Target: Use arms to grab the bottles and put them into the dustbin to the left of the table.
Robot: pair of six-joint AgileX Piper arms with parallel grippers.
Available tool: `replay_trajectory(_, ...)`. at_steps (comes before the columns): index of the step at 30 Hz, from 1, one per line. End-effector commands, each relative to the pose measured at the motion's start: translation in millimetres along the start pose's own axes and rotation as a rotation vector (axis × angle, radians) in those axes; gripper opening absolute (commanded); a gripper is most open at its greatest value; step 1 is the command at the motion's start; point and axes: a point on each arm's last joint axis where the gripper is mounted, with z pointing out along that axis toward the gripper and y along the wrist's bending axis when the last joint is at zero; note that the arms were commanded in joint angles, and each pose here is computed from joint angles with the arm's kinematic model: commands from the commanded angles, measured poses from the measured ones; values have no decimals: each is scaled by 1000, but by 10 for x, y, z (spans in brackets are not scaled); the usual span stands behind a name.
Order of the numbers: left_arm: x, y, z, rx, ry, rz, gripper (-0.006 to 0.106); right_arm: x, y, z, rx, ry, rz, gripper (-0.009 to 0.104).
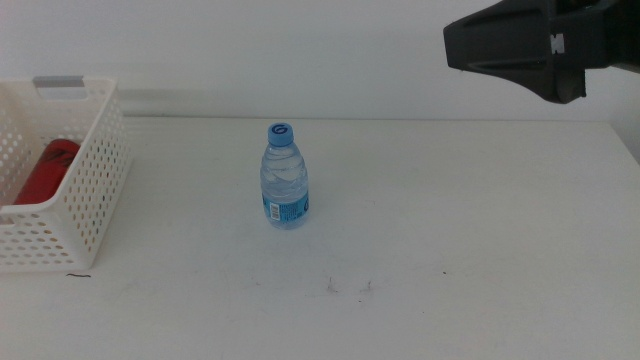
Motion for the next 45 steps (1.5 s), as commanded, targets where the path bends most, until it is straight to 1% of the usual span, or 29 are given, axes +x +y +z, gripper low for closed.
replay_trajectory(1, 105, 40, 94, -26, 34, 11, 94, -3, -5, -24, 5, -10, -9, 86)
replay_trajectory(3, 307, 78, 292, -34, 79, -26, 94, -3, -5, -24, 5, -10, -9, 86)
replay_trajectory(6, 768, 151, 697, -60, 69, -155, 94, -3, -5, -24, 5, -10, -9, 86)
replay_trajectory(8, 1198, 195, 962, -83, 48, -253, 94, -3, -5, -24, 5, -10, -9, 86)
replay_trajectory(11, 1893, 219, 1223, -122, 123, -419, 94, -3, -5, -24, 5, -10, -9, 86)
replay_trajectory(13, 2206, 208, 1299, -149, 168, -446, 94, -4, -4, -24, 5, -12, -9, 86)
replay_trajectory(15, 2394, 194, 1339, -170, 188, -404, 94, -4, -4, -24, 5, -12, -9, 86)
replay_trajectory(17, 2447, 161, 1353, -164, 178, -336, 94, -4, -4, -24, 5, -12, -9, 86)
replay_trajectory(21, 2368, 127, 1371, -151, 104, -234, 94, -4, -4, -24, 5, -12, -9, 86)
replay_trajectory(25, 2339, 120, 1374, -151, 74, -212, 94, -4, -4, -24, 5, -12, -9, 86)
replay_trajectory(29, 2299, 99, 1382, -121, 68, -84, 94, -4, -4, -24, 5, -12, -9, 86)
replay_trajectory(30, 2293, 97, 1387, -117, 61, -72, 94, -4, -4, -24, 5, -12, -9, 86)
replay_trajectory(33, 2315, 90, 1444, -109, 22, -114, 94, -4, -4, -24, 5, -12, -9, 86)
replay_trajectory(36, 2444, 70, 1524, -89, -29, -118, 94, -4, -4, -24, 5, -12, -9, 86)
replay_trajectory(37, 2497, 71, 1557, -90, -34, -135, 94, -4, -4, -24, 5, -12, -9, 86)
replay_trajectory(38, 2534, 68, 1603, -87, -18, -145, 94, -4, -4, -24, 5, -12, -9, 86)
replay_trajectory(42, 2661, 44, 1787, -58, 5, -119, 94, -3, -7, -24, 8, -11, -11, 86)
replay_trajectory(45, 2782, 42, 1909, -56, 30, -131, 94, -3, -7, -24, 8, -11, -11, 86)
